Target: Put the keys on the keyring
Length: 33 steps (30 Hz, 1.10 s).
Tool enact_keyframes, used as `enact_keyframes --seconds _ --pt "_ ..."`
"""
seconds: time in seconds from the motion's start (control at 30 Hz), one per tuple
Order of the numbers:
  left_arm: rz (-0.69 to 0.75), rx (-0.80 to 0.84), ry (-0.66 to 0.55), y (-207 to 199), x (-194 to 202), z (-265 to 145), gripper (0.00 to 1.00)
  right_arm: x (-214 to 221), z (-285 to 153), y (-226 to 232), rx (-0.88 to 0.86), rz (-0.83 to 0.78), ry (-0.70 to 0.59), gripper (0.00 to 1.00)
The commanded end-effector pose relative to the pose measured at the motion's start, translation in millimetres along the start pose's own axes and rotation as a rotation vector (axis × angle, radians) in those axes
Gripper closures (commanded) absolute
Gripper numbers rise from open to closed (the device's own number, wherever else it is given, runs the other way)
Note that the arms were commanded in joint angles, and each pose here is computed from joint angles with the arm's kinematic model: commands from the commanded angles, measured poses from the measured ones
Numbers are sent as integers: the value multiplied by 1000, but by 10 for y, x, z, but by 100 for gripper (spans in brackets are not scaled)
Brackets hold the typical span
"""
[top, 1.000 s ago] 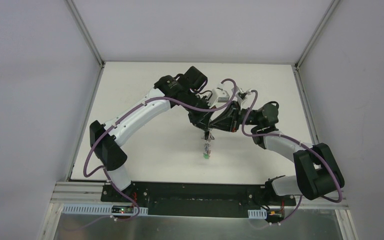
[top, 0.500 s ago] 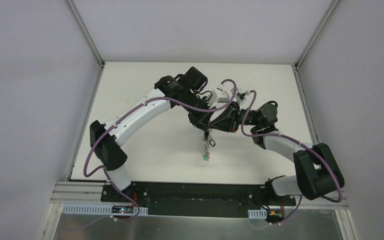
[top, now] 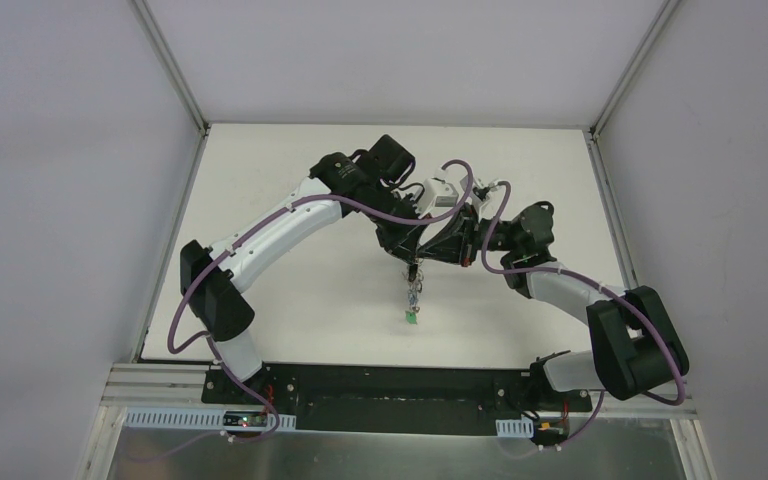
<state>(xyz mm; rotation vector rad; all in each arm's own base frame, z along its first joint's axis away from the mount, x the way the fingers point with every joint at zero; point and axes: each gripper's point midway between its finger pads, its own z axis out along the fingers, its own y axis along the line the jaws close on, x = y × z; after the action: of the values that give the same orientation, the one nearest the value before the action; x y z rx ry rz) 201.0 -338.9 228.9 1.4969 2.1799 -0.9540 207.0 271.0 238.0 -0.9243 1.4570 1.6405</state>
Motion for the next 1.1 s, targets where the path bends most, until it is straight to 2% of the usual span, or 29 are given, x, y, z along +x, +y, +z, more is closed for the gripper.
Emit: enact_keyframes --seconds 0.0,0.17,0.43,0.83,1.07 --pt "8 42 -73 -132 -137 -114 100 -166 11 84 -26 -98 -10 100" --pt "4 71 -161 -93 -221 -205 100 -314 -47 128 -21 -114 -45 100" --pt "154 77 -231 -88 -195 -322 80 -517 -105 275 -36 -136 -103 100" --pt "232 -8 -274 71 -278 -323 73 -561 -134 254 -20 -108 -115 100" --pt "319 36 -299 2 -308 -281 64 -552 -142 219 -11 -92 -110 100"
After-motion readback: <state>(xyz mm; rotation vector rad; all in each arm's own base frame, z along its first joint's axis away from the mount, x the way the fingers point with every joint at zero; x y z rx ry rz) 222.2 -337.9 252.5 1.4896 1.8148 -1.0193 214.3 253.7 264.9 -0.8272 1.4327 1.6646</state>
